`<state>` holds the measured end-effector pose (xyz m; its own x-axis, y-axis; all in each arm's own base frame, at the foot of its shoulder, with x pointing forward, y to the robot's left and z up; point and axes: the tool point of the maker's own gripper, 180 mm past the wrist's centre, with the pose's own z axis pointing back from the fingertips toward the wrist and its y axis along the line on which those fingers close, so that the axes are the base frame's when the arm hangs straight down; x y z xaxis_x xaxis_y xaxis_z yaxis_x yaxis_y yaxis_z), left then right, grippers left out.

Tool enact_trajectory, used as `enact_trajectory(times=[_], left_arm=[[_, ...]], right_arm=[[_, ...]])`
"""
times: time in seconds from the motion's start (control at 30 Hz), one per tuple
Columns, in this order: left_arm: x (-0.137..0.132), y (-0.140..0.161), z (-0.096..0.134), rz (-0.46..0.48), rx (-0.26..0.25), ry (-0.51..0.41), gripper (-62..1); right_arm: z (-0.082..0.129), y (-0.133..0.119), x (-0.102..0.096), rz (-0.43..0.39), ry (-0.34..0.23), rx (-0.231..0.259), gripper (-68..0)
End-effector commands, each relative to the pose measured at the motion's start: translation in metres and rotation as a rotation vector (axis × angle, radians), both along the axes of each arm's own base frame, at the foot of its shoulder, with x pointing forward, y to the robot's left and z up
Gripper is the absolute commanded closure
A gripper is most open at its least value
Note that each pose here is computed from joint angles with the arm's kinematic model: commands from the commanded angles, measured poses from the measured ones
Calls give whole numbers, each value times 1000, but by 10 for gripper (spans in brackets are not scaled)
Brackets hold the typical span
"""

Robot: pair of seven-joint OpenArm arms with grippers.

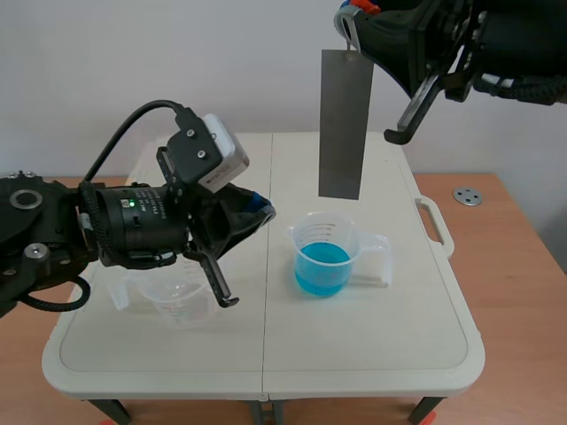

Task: Hold the metal plate by the orange handle, dip it into the blue solution, take it out and point at it, then put the plate back in the beaker on the left.
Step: 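Point at the plate with the left hand, then lower the plate into the blue solution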

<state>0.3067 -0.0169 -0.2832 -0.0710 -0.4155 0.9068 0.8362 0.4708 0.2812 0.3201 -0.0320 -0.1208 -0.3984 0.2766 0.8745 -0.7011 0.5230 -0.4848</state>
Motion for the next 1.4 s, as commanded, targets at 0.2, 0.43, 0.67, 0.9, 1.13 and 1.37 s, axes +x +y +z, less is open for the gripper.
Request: enact_trajectory(times=[0.2, 0.43, 0.67, 0.9, 1.13, 1.37], left_arm=[[10, -30, 19, -44, -26, -76, -48], [11, -40, 27, -59, -55, -93, -48], [11, -40, 27, -59, -56, -95, -48], [11, -40, 28, -59, -56, -95, -48], [11, -39, 27, -58, -55, -95, -48], [13, -16, 23, -13, -56, -97, -48]], right_arm=[[11, 3, -5, 24, -32, 14, -11], [11, 3, -5, 24, -32, 14, -11], [11, 3, -5, 24, -32, 14, -11], [11, 3, -5, 24, -32, 14, -11], [11, 3, -5, 25, -33, 16, -11], [11, 3, -5, 25, -33, 16, -11]])
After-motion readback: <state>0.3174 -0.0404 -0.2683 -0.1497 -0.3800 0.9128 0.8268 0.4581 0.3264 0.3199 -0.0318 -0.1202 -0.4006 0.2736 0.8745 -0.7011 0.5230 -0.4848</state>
